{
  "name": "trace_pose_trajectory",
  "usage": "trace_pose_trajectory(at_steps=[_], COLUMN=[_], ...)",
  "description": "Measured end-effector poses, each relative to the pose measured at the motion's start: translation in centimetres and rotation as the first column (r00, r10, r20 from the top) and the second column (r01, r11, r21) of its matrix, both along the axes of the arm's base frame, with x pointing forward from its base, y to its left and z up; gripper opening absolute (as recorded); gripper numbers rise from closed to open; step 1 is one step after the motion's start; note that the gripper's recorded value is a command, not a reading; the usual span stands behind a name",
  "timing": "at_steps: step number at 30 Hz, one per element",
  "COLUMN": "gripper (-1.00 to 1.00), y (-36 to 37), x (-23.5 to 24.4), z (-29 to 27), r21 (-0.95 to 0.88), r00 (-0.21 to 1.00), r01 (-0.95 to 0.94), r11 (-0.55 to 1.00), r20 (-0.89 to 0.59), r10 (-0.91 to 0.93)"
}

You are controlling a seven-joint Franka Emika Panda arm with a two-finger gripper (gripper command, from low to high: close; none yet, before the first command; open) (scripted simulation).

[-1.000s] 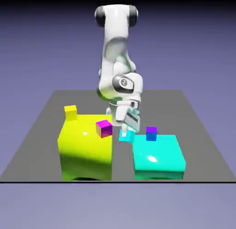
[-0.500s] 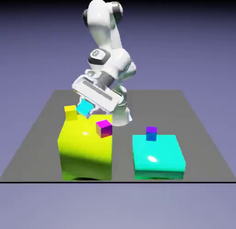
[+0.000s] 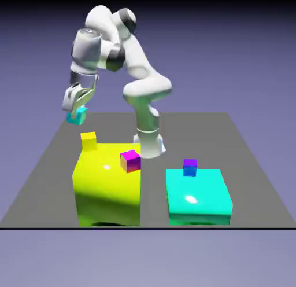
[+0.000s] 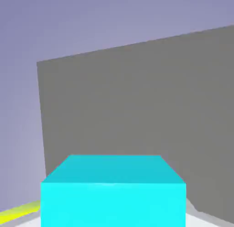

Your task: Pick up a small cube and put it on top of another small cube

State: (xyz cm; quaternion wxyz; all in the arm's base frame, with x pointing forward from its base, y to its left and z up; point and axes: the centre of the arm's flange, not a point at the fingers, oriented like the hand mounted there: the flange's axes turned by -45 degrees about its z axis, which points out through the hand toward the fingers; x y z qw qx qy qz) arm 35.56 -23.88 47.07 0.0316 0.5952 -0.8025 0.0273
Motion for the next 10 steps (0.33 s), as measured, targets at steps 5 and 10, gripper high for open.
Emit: trace_pose_trajectory(at_steps=[5, 10], gripper=[-1.0, 1.0], y=[1.1, 1.1], x=[0.1, 0.0], z=[-3.3, -4.8], r21=[0.077, 0.078], r00=[0.999, 0.999], r01=[0.032, 0.032], r11=[0.997, 0.996], r20=[0.018, 0.017], r10=[-0.034, -0.034])
